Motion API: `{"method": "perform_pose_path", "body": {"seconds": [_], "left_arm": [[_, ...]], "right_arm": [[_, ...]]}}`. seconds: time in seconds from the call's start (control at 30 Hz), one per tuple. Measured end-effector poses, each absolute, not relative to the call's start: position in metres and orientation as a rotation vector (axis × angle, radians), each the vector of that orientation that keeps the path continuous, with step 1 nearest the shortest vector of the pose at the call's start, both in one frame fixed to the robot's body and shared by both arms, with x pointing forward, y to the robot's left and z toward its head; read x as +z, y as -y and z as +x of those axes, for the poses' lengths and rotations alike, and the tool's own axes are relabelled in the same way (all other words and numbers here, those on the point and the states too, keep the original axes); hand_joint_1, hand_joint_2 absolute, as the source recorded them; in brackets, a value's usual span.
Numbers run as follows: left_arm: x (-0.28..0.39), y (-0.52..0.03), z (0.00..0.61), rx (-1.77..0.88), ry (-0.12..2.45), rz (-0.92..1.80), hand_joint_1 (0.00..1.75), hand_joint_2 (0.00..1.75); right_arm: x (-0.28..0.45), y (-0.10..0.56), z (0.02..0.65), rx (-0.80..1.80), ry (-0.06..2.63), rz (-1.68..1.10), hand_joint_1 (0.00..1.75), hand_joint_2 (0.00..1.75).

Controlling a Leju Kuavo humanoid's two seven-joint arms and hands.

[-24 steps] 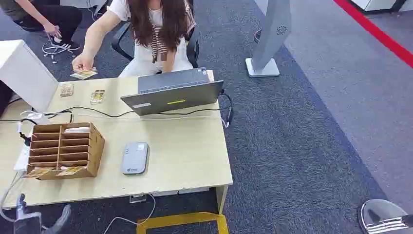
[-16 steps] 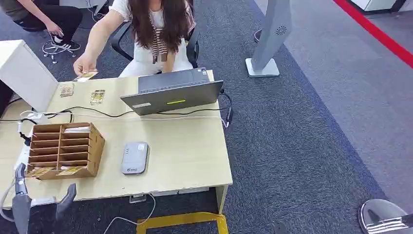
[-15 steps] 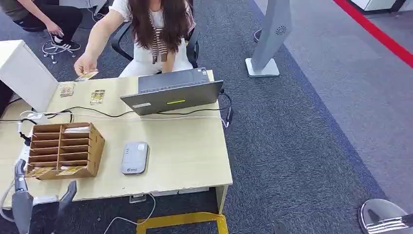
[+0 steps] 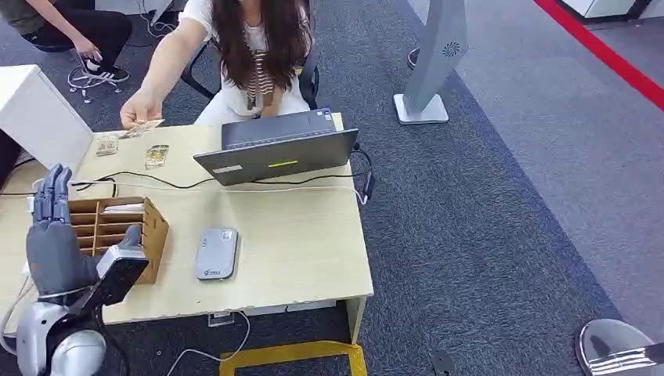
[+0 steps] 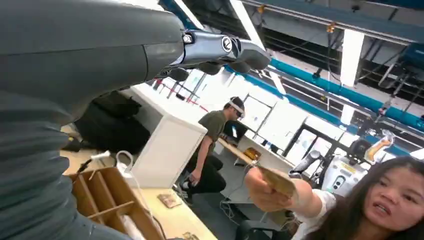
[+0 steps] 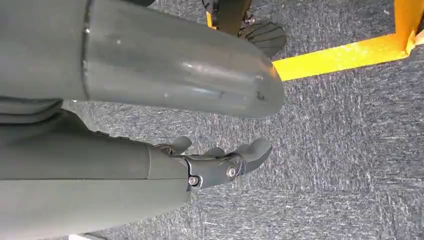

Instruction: Pass the card to the sensor for recognition and then transmit it.

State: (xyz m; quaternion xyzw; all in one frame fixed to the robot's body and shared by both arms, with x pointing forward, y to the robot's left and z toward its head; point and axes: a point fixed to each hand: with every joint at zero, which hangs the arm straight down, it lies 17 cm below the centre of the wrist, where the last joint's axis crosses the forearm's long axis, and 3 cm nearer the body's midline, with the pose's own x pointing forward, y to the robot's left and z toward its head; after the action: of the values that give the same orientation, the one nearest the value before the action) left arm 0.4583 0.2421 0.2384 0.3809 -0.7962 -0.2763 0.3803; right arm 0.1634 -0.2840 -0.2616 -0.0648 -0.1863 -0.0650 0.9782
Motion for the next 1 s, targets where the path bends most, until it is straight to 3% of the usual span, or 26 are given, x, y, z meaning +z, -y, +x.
{"method": "perform_pose_path", "body": {"seconds": [0.57,1.0], "left_arm": [[0.292,-0.207,0.56,-1.075,1.871,1.2,0.0,1.75],[0.293,-0.217,0.596,-1.205,1.69,1.321,0.0,1.75]], "right_arm": [[-0.258,0.271,0.181,-0.03,0.353,-0.113,0.0,0.0],[-0.257,0.266,0.186,0.041,0.336,-0.115,0.0,0.0]]}}
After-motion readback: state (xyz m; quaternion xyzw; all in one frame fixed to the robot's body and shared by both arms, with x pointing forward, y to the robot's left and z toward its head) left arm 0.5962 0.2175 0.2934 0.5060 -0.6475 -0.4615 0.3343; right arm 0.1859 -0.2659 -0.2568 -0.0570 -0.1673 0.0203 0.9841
